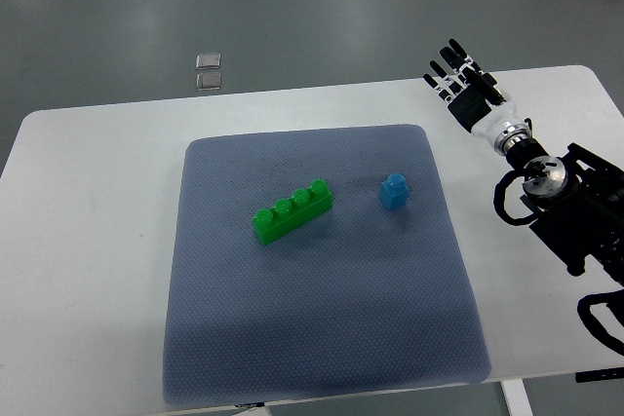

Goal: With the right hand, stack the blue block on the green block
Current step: 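Move the right hand over the table toward the small blue block, then lower the right hand around the blue block and close the fingers, then lift the blue block and carry it over the green block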

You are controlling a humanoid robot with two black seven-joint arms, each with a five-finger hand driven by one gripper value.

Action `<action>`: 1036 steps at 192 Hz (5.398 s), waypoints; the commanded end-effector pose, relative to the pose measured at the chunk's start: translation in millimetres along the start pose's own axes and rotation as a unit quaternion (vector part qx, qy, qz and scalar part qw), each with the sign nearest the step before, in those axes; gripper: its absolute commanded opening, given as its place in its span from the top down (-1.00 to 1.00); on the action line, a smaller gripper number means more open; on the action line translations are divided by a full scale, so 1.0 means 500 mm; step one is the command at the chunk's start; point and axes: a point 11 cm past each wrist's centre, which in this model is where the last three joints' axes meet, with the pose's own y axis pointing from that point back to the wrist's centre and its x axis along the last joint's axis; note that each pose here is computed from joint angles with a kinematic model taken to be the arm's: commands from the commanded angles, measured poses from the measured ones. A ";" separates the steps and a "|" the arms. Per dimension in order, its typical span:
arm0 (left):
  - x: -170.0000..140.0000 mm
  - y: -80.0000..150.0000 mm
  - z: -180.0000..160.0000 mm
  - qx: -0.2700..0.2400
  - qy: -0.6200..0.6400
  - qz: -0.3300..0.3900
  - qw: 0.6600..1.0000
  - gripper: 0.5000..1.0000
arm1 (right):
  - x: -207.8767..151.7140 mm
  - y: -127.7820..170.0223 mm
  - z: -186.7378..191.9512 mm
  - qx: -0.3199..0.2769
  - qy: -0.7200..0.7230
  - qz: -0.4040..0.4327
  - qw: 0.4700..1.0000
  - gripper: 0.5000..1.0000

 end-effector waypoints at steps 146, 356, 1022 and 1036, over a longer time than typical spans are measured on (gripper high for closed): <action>-0.003 0.002 0.014 -0.005 -0.002 -0.004 1.000 -1.00 | -0.132 -0.059 -0.138 -0.040 0.229 -0.088 0.969 -0.71; -0.004 0.002 0.014 -0.006 -0.001 -0.005 1.000 -1.00 | -0.359 0.009 -0.036 -0.396 0.777 -0.238 0.427 -0.73; -0.004 0.002 0.014 -0.005 -0.002 -0.004 1.000 -1.00 | -0.389 -0.008 0.069 -0.295 0.818 -0.273 0.411 0.97; -0.003 0.002 0.014 -0.005 -0.002 -0.004 1.000 -1.00 | -0.439 -0.010 0.082 -0.281 0.817 -0.288 0.413 0.97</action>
